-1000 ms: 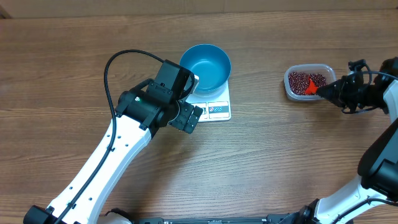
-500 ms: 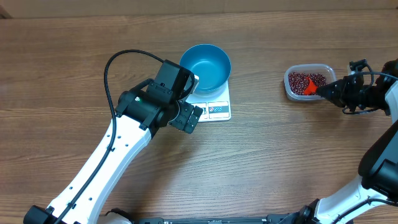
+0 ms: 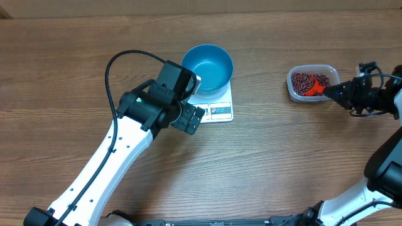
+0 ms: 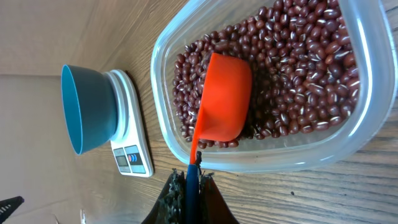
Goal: Scoop item into bowl and weigh 150g on scale
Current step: 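Dip the scoop into the red beans and scoop them up, then lift the filled scoop and carry it over the teal bowl, then tilt the scoop to pour beans into the teal bowl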
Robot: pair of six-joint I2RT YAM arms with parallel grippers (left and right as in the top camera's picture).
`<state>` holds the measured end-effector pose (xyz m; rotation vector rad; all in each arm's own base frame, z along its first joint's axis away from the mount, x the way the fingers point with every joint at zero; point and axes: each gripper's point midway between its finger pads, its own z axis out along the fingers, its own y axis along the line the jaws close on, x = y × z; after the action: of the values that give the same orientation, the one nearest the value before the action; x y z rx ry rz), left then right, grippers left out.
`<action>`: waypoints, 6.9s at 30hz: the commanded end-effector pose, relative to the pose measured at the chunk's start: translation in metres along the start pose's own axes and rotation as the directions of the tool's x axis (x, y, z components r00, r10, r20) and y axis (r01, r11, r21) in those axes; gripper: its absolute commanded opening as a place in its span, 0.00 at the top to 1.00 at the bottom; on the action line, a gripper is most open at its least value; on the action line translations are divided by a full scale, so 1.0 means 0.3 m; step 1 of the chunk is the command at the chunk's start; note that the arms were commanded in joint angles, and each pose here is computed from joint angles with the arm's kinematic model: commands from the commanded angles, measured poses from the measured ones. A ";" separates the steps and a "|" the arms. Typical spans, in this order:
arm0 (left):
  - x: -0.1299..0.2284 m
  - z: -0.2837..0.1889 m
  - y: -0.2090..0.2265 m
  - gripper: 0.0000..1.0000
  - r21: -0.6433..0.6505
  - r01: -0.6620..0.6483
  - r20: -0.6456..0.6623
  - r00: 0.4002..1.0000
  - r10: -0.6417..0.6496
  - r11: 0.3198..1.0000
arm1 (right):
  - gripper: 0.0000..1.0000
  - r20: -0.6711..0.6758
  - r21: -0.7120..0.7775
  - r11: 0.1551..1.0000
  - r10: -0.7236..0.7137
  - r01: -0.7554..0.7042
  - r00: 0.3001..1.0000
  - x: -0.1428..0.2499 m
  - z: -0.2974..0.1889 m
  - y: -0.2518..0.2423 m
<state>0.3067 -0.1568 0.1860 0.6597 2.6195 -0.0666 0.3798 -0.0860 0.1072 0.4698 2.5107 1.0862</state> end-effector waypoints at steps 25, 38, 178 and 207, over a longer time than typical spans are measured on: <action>0.001 -0.009 -0.006 0.00 0.011 -0.016 0.009 1.000 0.015 1.000 | 0.96 0.037 -0.100 0.995 0.022 -0.018 0.999 -0.014 -0.027 0.023; 0.001 -0.009 -0.006 0.01 0.011 -0.016 0.009 1.000 0.015 1.000 | 0.96 0.053 -0.104 0.994 0.025 -0.020 0.998 -0.023 -0.039 0.015; 0.001 -0.009 -0.006 0.00 0.011 -0.016 0.009 1.000 0.016 1.000 | 0.96 -0.034 -0.071 0.828 -0.559 0.556 0.828 0.212 0.438 0.937; 0.001 -0.010 -0.006 0.00 0.011 -0.016 0.009 1.000 0.016 1.000 | 0.97 -0.022 -0.001 0.756 -0.654 0.654 0.756 0.232 0.444 0.956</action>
<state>0.3066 -0.1567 0.1857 0.6599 2.6202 -0.0664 0.4210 0.2123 0.1869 -0.3700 2.4827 0.8752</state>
